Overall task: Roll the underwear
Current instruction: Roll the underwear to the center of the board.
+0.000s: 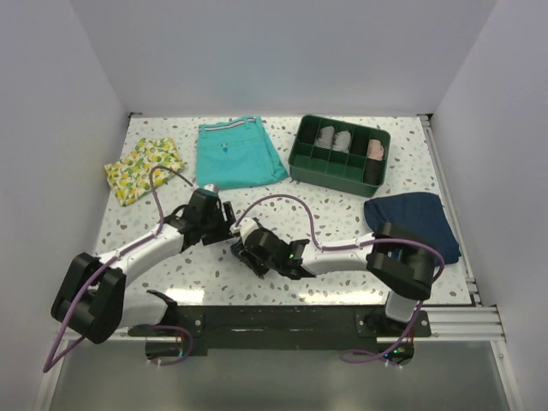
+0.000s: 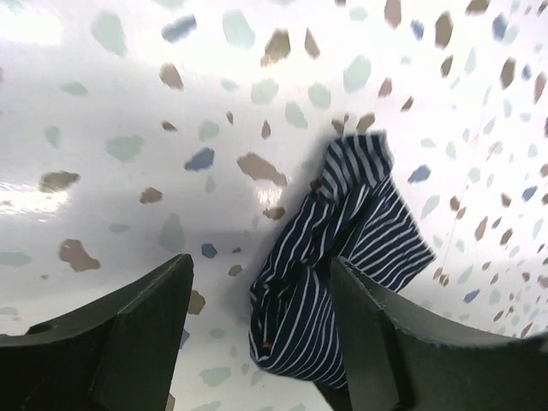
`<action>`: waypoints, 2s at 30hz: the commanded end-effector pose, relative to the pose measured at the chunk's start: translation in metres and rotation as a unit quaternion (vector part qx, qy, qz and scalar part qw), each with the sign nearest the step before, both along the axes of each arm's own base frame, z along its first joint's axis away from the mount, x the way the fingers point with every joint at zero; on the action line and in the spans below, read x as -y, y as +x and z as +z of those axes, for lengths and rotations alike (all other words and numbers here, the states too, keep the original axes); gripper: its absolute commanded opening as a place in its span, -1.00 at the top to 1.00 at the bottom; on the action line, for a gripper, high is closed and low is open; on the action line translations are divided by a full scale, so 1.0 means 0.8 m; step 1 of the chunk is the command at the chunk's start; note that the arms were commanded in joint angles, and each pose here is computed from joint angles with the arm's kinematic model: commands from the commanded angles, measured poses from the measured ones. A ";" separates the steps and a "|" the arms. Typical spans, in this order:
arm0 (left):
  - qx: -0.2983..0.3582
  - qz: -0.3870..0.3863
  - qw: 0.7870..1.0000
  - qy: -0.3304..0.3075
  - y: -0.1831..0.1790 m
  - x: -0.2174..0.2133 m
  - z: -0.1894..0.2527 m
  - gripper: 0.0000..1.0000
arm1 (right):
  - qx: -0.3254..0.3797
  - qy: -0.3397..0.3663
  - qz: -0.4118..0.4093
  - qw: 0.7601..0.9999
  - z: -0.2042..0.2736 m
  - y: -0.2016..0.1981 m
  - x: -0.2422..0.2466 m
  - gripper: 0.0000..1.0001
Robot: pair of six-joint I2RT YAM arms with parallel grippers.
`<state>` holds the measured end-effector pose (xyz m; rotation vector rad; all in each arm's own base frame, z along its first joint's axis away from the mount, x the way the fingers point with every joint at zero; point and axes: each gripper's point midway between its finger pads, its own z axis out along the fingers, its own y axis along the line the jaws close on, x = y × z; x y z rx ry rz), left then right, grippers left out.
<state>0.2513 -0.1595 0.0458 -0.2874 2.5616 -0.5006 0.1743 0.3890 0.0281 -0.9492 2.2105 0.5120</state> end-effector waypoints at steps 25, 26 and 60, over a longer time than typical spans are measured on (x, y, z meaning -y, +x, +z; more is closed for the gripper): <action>0.127 -0.058 0.982 -0.128 -0.039 0.012 0.040 -0.76 | -0.506 0.184 -0.050 0.841 -0.001 0.001 0.012 0.72; 0.126 -0.058 0.982 -0.127 -0.041 0.011 0.037 -0.76 | -0.510 0.190 -0.053 0.837 -0.001 0.005 0.011 0.72; 0.064 -0.028 0.997 -0.018 -0.019 0.012 -0.043 0.59 | -0.346 0.096 -0.060 0.931 0.029 0.028 0.046 -0.05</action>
